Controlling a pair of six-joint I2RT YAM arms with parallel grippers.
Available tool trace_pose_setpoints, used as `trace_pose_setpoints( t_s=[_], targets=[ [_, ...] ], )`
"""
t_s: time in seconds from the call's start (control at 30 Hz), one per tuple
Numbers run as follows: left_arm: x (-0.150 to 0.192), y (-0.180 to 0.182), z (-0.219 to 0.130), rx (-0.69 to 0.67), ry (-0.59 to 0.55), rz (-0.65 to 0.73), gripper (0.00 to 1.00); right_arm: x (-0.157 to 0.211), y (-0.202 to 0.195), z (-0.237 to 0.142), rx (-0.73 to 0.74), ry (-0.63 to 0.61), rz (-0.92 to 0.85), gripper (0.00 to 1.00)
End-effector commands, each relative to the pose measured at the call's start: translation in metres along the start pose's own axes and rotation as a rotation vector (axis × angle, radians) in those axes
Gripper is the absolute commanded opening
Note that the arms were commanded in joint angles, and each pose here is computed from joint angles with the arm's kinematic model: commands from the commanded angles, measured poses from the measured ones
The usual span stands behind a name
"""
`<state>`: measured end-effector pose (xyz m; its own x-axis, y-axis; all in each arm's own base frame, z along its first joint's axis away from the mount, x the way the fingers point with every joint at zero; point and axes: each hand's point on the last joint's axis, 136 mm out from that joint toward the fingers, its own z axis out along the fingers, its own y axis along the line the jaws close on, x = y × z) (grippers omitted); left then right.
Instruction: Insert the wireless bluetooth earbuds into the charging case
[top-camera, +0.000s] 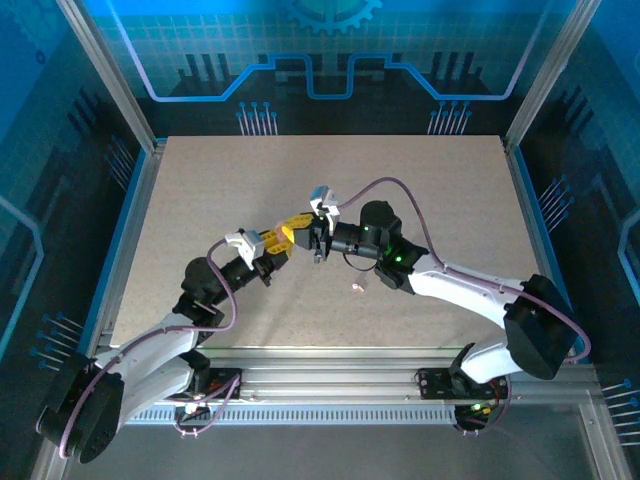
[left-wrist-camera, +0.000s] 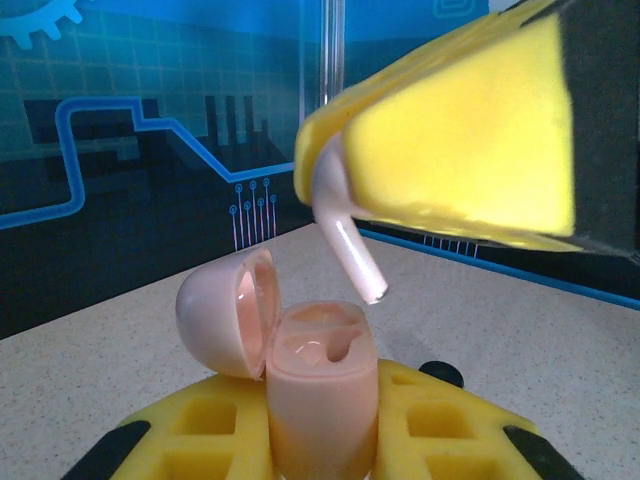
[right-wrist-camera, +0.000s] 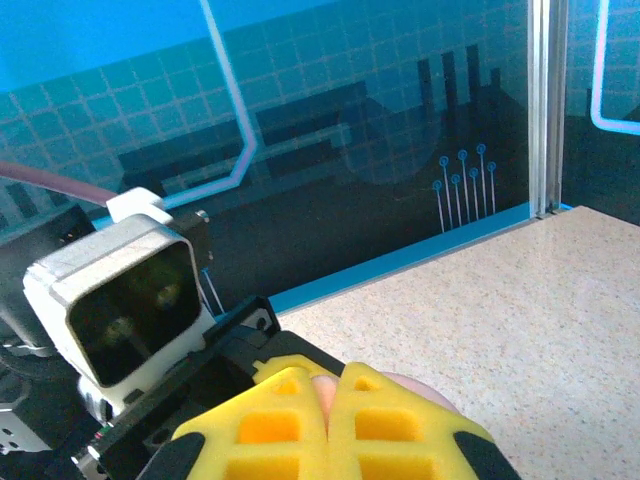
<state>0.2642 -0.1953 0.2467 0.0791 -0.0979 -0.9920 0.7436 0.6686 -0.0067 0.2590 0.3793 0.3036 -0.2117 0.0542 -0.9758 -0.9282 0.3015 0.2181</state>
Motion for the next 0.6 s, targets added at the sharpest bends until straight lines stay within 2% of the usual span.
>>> trace_pose_setpoints(
  t_s=[0.0, 0.57],
  targets=[
    [-0.009, -0.004, -0.003, 0.009, -0.047, 0.034, 0.14, -0.014, 0.014, -0.002, -0.039, -0.051, -0.011, 0.04],
    [-0.018, -0.005, -0.006, 0.008, -0.069, 0.028, 0.14, 0.006, 0.000, 0.010, -0.011, -0.036, 0.014, 0.04]
  ],
)
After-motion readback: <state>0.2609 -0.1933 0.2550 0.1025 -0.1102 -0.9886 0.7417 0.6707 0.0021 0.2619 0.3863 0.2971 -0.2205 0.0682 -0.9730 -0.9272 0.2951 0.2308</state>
